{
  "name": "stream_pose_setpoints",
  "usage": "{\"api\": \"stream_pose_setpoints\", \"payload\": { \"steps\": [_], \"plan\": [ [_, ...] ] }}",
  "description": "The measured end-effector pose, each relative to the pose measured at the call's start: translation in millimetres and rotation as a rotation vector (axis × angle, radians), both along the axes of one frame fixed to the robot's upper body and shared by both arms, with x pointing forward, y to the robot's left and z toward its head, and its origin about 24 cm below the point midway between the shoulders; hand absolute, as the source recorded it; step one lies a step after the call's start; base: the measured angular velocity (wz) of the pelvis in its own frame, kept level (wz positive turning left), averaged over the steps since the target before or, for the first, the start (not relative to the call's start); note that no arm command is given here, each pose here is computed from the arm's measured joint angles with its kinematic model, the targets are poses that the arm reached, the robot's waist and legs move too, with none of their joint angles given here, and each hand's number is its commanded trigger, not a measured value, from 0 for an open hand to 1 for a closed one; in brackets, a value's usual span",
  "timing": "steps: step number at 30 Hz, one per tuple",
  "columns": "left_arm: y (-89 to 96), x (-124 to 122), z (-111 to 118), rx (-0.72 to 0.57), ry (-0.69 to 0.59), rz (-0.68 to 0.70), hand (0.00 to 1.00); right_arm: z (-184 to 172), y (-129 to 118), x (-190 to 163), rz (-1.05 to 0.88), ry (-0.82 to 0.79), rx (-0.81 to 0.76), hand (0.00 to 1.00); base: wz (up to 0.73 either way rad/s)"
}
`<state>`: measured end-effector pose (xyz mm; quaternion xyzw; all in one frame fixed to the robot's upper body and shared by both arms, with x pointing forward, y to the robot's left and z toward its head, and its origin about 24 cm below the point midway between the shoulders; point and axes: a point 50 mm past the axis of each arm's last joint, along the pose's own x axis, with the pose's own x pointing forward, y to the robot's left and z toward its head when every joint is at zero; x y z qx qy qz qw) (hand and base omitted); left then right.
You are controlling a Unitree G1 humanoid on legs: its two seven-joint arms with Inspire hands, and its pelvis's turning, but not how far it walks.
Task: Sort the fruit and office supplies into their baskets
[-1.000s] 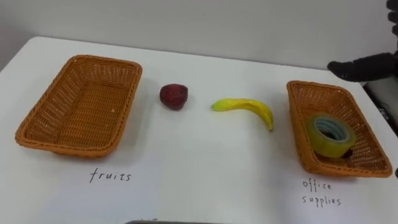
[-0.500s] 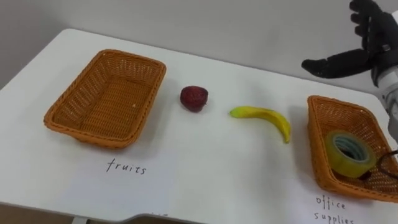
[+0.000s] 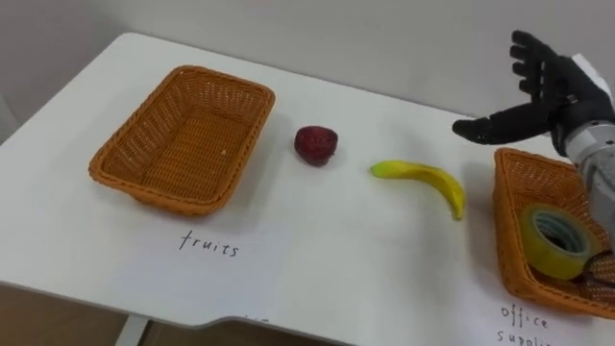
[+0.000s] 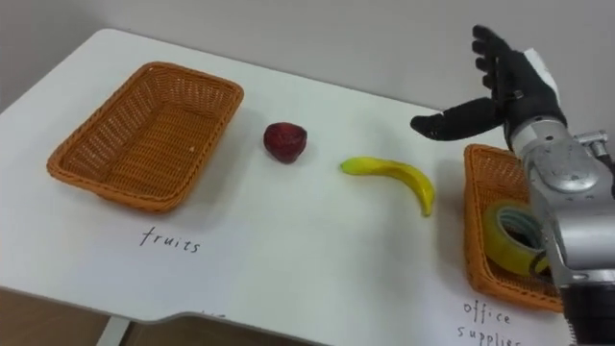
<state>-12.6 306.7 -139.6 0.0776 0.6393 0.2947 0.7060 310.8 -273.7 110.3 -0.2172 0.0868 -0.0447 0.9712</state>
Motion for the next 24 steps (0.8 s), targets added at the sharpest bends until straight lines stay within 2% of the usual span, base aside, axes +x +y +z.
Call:
{"api": "stream_pose_setpoints", "payload": {
  "steps": [5, 9, 14, 24],
  "plan": [
    [6.4, 12, 2, 0.014, -0.011, -0.026, 0.00, -9, 4, 4, 0.000, 0.033, -0.021, 0.00, 0.04],
    [5.5, 40, 2, 0.013, -0.058, -0.077, 0.00, -23, 0, 8, -0.018, 0.105, -0.027, 0.00, 0.09],
    [2.8, 41, 0, 0.005, -0.054, -0.089, 0.00, -20, 1, 13, -0.018, 0.108, -0.112, 0.00, 0.03],
    [3.1, 39, -1, -0.003, -0.072, -0.067, 0.00, -16, 5, 16, 0.003, 0.089, -0.189, 0.00, 0.00]
  ]
}}
